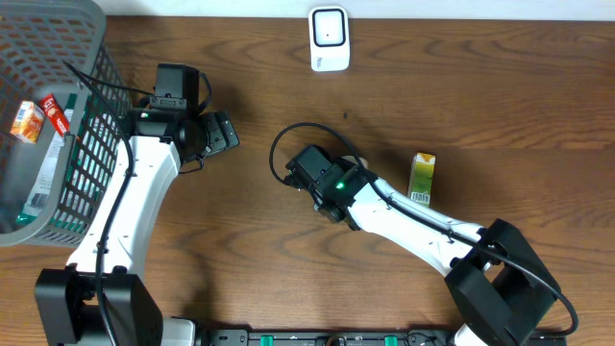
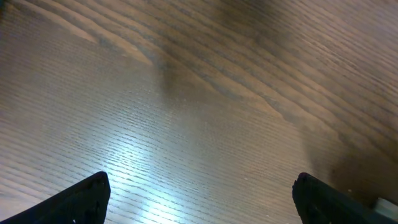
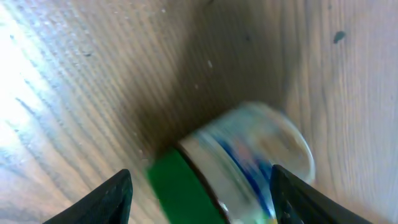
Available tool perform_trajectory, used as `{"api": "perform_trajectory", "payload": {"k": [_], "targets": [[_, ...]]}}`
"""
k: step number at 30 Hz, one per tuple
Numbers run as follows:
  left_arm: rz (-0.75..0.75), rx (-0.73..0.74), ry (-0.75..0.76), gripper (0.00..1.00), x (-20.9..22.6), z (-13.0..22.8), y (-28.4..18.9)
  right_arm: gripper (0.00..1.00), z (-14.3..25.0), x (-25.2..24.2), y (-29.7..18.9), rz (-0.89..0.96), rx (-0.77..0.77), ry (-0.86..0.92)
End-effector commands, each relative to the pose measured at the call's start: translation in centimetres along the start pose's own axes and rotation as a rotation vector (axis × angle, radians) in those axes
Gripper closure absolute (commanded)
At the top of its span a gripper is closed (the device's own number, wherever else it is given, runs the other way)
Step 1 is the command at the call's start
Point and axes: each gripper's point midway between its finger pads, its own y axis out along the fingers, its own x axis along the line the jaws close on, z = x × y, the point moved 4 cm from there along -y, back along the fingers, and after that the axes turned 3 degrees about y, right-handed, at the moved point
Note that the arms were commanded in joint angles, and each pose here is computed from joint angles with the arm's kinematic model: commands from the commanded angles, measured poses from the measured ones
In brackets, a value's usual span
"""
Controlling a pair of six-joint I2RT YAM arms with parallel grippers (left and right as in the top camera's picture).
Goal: Scan the item barcode
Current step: 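Lift the jar with the right gripper toward the scanner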
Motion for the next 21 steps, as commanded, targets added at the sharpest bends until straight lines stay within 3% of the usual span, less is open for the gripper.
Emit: {"api": "perform_trajectory", "payload": {"k": [1,7,10,12,17,19,21], "targets": [[-0.002,-0.029,-0.002,0.05,0.0,-0.7,-0.7,0.33,-0.1,0.0,0.4,-0.024,-0.001,0.004],[-0.002,-0.029,-0.002,0.06,0.0,-0.7,-0.7,0.32,-1.9,-3.3,-1.5,0.012,-0.095,0.316],[-0.002,-0.029,-0.002,0.05,0.0,-0.7,-0.7,0.23,-2.3,-6.0,-3.8,0.026,-0.140,0.466],[-0.002,-0.029,-0.002,0.06,0.0,-0.7,-0.7,0.23,-1.8,-7.4,-4.8,-0.002,-0.150,0.571],[-0.002,-0.029,-0.002,0.06,0.0,-0.7,-0.7,0.30,1.4,-9.0,-4.7,-0.226,-0.077,0.934],[-0.002,-0.030,-0.002,0.06,0.0,-0.7,-0.7,0.37,2.4,-8.8,-3.7,-0.352,-0.042,1.032],[-0.002,-0.029,-0.002,0.05,0.0,-0.7,-0.7,0.36,3.3,-8.8,-2.7,-0.417,-0.018,1.087]]}}
